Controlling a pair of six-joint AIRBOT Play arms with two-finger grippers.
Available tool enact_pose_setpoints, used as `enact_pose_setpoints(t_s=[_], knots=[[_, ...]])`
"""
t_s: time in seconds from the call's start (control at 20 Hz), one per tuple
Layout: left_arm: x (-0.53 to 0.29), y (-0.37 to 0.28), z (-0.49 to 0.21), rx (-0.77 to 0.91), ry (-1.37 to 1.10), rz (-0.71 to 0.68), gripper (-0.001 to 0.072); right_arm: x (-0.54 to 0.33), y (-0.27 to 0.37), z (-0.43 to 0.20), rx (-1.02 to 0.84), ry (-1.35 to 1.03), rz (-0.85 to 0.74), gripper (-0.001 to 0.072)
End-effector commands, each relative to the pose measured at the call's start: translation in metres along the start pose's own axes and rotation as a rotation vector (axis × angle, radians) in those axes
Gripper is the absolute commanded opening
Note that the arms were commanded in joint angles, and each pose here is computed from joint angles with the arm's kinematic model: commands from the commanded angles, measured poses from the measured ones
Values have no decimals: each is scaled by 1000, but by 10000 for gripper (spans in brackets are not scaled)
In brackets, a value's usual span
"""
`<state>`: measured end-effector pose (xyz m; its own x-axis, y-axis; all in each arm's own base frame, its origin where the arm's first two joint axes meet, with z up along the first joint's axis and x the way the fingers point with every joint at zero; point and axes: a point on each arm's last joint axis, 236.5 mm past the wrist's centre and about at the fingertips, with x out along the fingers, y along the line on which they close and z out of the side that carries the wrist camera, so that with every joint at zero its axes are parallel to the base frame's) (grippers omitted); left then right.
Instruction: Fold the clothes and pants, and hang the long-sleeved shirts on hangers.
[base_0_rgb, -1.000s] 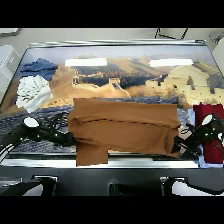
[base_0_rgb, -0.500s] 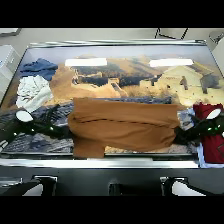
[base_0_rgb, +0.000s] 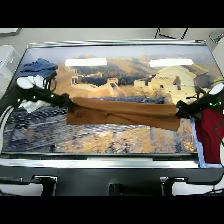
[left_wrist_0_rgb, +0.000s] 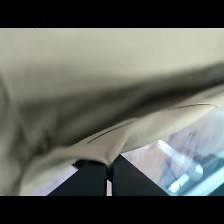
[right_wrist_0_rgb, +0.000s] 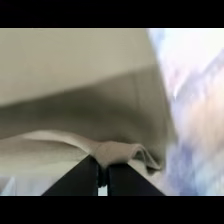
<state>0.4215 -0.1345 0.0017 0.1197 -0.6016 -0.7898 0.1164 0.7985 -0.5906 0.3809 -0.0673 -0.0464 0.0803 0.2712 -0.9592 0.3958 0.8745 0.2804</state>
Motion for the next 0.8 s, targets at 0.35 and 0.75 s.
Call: enact_pose_setpoints(t_s=[0.35, 0.75], knots=[[70, 26, 32, -108, 170, -88, 31, 41, 25, 64, 112, -99, 125, 37], [7, 18, 46, -107, 144, -134, 499, 17, -24, 33, 158, 68, 125, 709]])
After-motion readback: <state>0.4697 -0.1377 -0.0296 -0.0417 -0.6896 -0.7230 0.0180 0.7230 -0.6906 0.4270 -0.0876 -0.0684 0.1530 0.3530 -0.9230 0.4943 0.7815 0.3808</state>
